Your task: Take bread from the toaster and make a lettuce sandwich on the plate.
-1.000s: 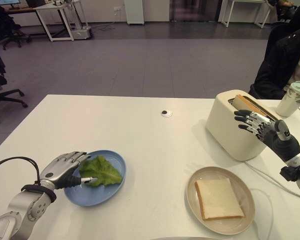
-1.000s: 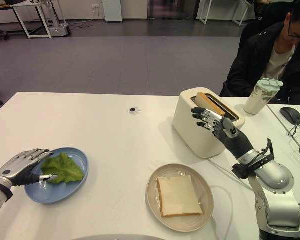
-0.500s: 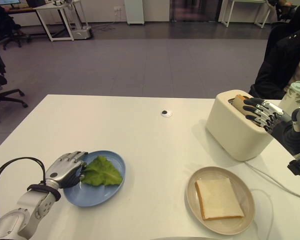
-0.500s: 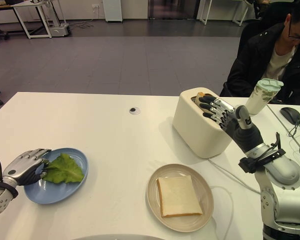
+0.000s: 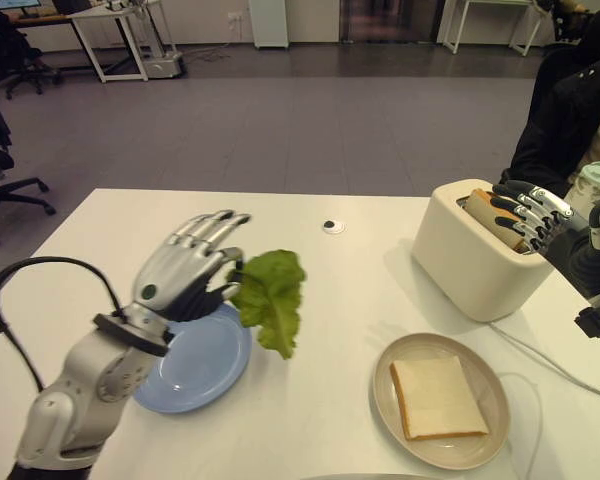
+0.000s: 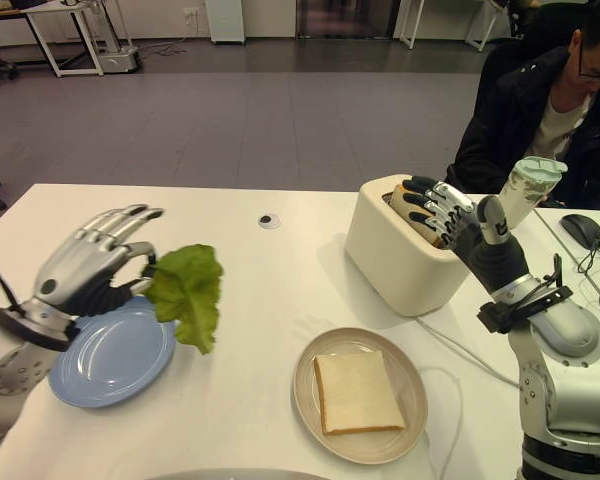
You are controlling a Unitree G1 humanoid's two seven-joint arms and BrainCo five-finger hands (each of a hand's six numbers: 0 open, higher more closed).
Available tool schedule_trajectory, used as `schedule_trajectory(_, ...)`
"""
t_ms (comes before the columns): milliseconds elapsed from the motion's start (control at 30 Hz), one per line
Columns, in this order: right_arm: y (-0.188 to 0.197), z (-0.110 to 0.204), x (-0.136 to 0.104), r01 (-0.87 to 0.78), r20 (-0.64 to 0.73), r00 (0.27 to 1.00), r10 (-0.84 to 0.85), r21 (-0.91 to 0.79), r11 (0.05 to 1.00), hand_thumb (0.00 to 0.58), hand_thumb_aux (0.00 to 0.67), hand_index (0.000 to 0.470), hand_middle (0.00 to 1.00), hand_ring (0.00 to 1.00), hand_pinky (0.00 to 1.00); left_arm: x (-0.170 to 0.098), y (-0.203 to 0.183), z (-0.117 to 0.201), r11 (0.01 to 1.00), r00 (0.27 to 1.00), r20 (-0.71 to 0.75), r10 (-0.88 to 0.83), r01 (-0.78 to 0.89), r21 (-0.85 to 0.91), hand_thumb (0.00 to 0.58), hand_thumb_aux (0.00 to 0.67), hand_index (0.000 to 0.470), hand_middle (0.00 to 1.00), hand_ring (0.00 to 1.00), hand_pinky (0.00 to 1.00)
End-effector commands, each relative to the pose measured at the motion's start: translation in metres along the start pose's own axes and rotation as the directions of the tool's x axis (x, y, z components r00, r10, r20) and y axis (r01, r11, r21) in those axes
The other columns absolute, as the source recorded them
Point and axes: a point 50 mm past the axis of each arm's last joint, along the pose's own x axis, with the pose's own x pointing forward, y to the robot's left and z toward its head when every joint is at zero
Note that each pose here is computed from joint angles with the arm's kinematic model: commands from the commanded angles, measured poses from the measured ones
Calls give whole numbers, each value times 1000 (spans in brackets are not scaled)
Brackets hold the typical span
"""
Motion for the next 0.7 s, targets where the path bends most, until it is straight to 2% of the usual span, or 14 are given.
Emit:
schedule_trajectory(33, -3, -3, 6, 14, -6, 1000, -14, 1, 1000, 0, 0, 0, 0, 0, 0, 28, -10, 35, 995, 989, 146, 3, 11, -95, 580, 670, 470, 0, 0, 0)
schedule_trajectory(167, -9, -6, 7, 62, -19, 998, -63, -33, 998, 0, 0, 0, 0, 0, 0, 54, -28, 83, 973, 954, 300, 13, 57, -222, 580, 670, 470, 0, 0, 0)
schedule_trajectory(333, -16, -12, 11, 145, -28, 989, -148, -88, 985, 0, 0, 0, 0, 0, 0, 78, -69, 139, 911, 909, 415, -40, 204, -358, 580, 670, 470, 0, 0, 0)
schedule_trajectory(567, -16, -21, 12, 177, -44, 982, -184, -135, 975, 0, 0, 0, 0, 0, 0, 84, -101, 166, 860, 863, 484, -146, 352, -369, 580, 670, 470, 0, 0, 0)
schedule_trajectory(700, -15, -22, 14, 179, -42, 981, -188, -163, 970, 0, 0, 0, 0, 0, 0, 80, -128, 161, 838, 835, 476, -277, 452, -305, 580, 670, 470, 0, 0, 0)
